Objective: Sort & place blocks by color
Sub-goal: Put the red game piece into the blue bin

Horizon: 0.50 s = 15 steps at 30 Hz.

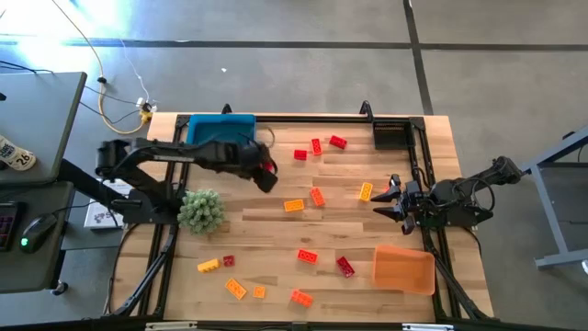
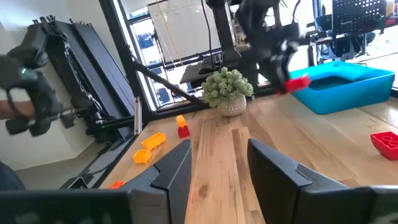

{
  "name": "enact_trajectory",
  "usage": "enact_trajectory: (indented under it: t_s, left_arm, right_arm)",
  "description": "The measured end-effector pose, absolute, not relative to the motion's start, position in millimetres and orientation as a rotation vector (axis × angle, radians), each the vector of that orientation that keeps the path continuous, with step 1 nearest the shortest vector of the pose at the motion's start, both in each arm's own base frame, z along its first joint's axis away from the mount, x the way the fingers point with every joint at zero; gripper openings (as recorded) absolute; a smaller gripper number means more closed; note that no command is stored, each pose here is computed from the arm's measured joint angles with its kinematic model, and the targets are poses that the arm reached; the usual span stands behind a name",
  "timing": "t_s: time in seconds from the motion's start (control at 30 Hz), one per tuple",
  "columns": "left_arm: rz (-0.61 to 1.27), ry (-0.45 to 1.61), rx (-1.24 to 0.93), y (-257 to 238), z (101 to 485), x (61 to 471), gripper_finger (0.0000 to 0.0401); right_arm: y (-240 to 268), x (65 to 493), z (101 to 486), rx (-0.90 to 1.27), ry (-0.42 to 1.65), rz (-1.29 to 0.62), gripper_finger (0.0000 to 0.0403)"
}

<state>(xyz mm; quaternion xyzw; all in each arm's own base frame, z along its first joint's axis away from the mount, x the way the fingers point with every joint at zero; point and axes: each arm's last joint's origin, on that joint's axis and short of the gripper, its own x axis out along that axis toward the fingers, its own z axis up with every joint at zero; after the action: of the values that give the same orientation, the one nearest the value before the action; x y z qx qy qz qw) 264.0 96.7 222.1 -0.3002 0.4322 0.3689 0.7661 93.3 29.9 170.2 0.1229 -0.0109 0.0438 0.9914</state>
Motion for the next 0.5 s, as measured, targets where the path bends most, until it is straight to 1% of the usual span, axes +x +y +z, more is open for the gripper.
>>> enact_trajectory:
  t_s: [0.27, 0.37, 0.5]
  left_arm:
    - [0.889, 0.843, -0.546, 130.1, 254.6, 227.1, 0.0108]
    - [0.939, 0.842, -0.516, 144.4, 257.9, 215.1, 0.0108]
    - [1.008, 0.891, -0.504, 162.5, 255.4, 198.9, 0.0109]
  right_arm:
    - [29.9, 93.3, 170.2, 0.246, -0.022, 0.088, 0.0144]
    - [30.0, 93.3, 170.2, 0.246, -0.021, 0.088, 0.0144]
    - [30.0, 93.3, 170.2, 0.246, -0.021, 0.088, 0.0144]
